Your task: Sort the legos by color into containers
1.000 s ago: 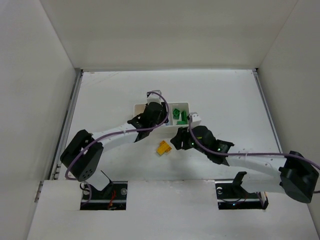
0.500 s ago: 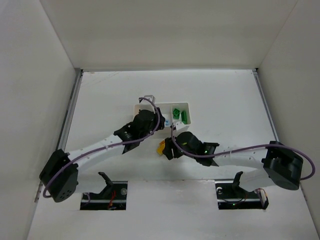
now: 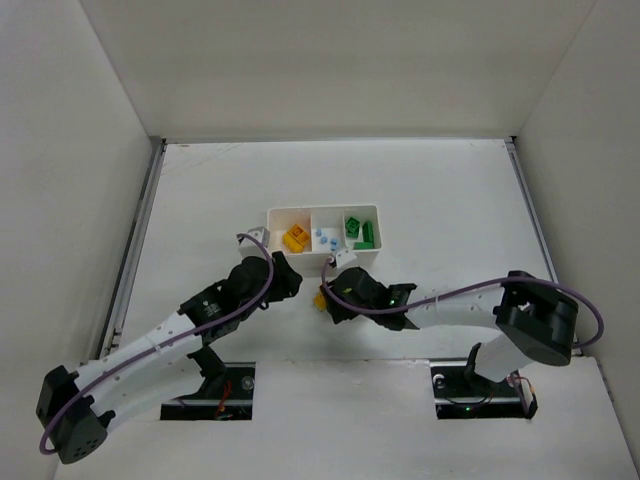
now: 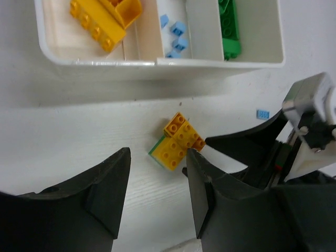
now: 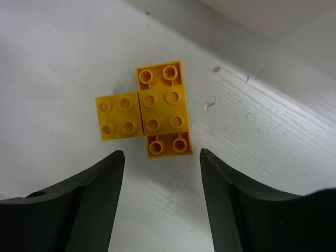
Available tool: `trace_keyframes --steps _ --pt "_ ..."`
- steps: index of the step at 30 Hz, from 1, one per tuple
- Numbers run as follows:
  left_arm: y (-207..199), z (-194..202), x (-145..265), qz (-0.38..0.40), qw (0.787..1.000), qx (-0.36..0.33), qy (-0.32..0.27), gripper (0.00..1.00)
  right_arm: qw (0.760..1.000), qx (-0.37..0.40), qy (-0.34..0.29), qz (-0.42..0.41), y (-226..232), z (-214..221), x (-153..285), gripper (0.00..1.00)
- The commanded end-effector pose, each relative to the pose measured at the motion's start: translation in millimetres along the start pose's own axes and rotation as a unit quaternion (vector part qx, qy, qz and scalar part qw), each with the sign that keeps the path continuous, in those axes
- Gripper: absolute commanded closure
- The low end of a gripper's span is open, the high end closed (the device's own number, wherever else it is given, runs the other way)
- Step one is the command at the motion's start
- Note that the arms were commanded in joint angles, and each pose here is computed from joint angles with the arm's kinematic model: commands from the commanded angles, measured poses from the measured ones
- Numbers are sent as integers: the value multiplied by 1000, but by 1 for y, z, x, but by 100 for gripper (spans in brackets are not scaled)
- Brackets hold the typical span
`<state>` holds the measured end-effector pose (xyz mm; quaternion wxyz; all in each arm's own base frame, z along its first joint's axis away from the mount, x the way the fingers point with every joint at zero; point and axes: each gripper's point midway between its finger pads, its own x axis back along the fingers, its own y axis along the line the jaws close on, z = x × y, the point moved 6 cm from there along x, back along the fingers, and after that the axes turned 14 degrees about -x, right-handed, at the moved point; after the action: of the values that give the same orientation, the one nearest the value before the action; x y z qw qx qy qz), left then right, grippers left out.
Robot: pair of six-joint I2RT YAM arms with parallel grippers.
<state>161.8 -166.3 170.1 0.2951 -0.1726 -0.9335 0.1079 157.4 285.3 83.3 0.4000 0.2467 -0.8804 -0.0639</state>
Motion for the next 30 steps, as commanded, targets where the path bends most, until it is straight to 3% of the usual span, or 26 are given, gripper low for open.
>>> trace_keyframes --steps 1,6,12,17,30 --pt "5 31 0 -7 998 33 58 55 999 21 -30 2 13 -22 -4 35" --pt "1 48 -7 8 996 45 77 52 999 30 -26 -5 17 -22 -12 40" --pt "-1 58 -14 21 995 68 75 50 1000 24 -16 -9 17 -20 -17 61" --pt "-7 54 -21 47 992 104 47 44 999 -16 -43 -25 18 -37 -1 71" --pt "-33 28 -32 148 969 192 -42 42 993 -54 -63 -87 24 -61 25 72"
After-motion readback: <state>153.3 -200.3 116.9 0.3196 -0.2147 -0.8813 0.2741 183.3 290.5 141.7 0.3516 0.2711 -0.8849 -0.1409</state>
